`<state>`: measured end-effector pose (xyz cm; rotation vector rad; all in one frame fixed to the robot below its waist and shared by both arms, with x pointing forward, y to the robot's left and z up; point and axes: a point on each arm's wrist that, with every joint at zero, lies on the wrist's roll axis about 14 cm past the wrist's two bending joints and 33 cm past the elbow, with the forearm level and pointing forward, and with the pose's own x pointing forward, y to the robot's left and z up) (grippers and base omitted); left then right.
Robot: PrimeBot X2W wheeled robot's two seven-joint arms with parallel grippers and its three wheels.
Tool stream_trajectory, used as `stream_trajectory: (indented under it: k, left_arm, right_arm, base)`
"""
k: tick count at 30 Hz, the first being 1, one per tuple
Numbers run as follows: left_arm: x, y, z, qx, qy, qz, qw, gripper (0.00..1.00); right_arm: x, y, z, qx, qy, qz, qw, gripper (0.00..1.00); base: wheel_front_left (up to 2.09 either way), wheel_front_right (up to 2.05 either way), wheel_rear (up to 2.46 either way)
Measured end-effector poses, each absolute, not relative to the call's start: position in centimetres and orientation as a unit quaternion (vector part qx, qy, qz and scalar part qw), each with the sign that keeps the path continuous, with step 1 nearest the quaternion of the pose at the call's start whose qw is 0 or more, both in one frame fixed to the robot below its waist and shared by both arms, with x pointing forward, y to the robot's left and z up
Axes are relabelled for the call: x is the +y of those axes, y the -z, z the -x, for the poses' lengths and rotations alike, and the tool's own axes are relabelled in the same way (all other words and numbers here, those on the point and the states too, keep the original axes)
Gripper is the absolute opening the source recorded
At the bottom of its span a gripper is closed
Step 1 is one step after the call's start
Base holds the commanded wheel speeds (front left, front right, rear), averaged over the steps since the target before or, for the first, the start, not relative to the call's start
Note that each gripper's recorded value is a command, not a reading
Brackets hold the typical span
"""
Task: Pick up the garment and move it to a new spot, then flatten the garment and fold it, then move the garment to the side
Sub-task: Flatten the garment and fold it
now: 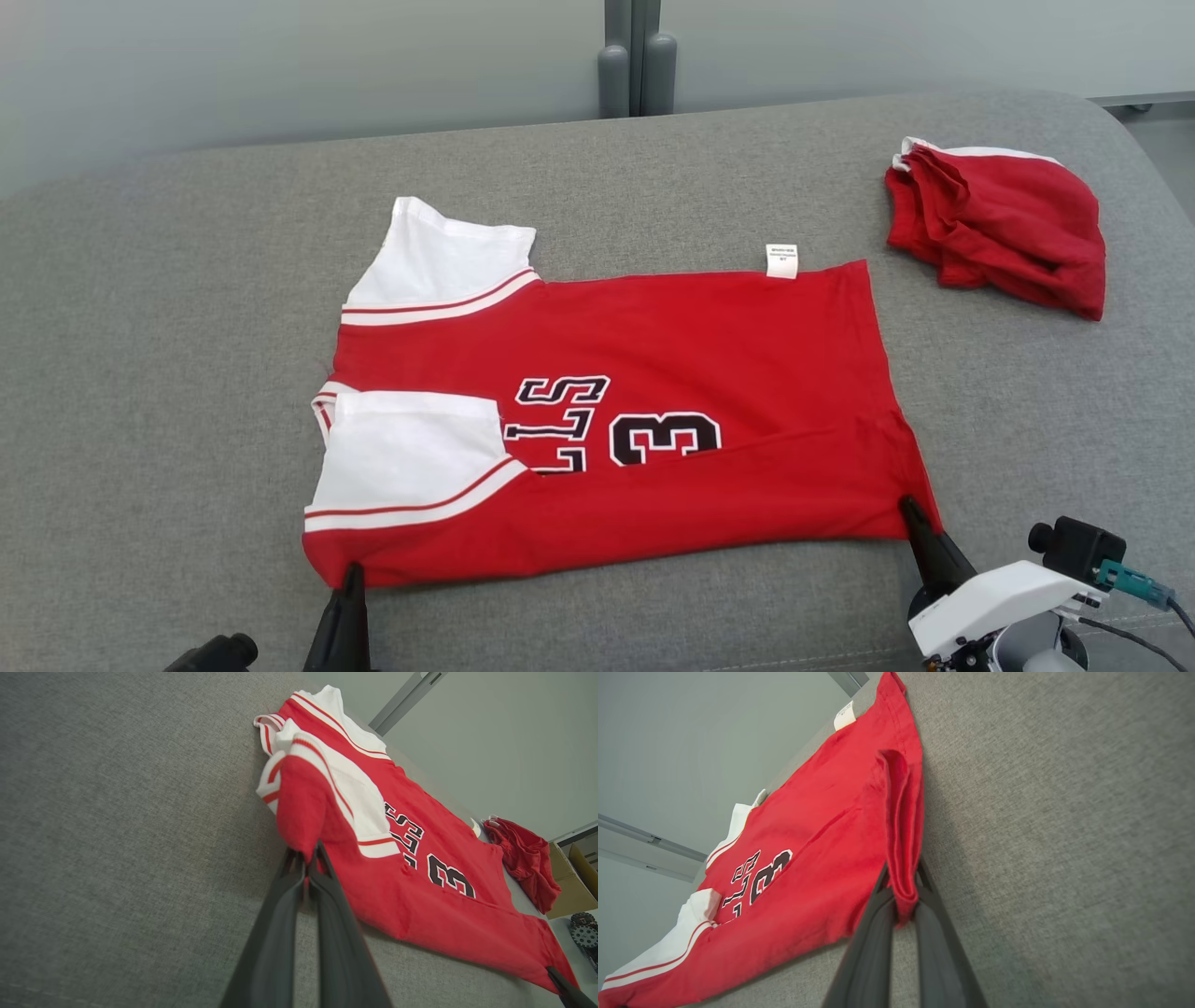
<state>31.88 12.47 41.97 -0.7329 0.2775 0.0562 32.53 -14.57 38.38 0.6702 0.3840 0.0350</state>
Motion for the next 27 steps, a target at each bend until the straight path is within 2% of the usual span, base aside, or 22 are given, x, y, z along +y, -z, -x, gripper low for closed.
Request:
stream_trajectory:
  k: [20,21,22,23,24,25,27]
  left_arm:
    - [13.2,-41.1,-29.5,0.155,-0.043,0.346,0.924,0.0]
    - [13.2,-41.0,-29.3,0.158,-0.042,0.343,0.925,0.0]
    - [13.1,-40.8,-29.2,0.165,-0.039,0.34,0.925,0.0]
    - [13.1,-40.6,-29.0,0.17,-0.037,0.336,0.926,0.0]
    - [13.3,-40.5,-29.0,0.172,-0.037,0.331,0.927,0.44]
    - [13.4,-40.4,-28.9,0.173,-0.039,0.328,0.928,1.0]
    - [13.7,-40.3,-28.9,0.173,-0.044,0.323,0.929,1.0]
  right_arm:
    - [-15.6,-38.2,-30.6,0.192,-0.009,-0.32,0.928,0.0]
    - [-15.6,-38.2,-30.5,0.192,-0.009,-0.32,0.928,0.08]
    - [-15.7,-38.2,-30.4,0.192,-0.008,-0.32,0.928,0.4]
    - [-15.8,-38.1,-30.4,0.192,-0.005,-0.318,0.928,0.49]
    - [-15.8,-38.1,-30.3,0.193,-0.004,-0.318,0.928,1.0]
    - [-15.9,-38.1,-30.2,0.194,0.0,-0.317,0.928,1.0]
    - [-16.3,-37.9,-30.1,0.197,0.007,-0.313,0.929,1.0]
  base:
    - [0.0,0.0,0.0]
    - [0.0,0.0,0.0]
    - [0.0,0.0,0.0]
    - [0.0,0.0,0.0]
    - [0.0,0.0,0.0]
    - [0.0,0.0,0.0]
    - [0.0,0.0,0.0]
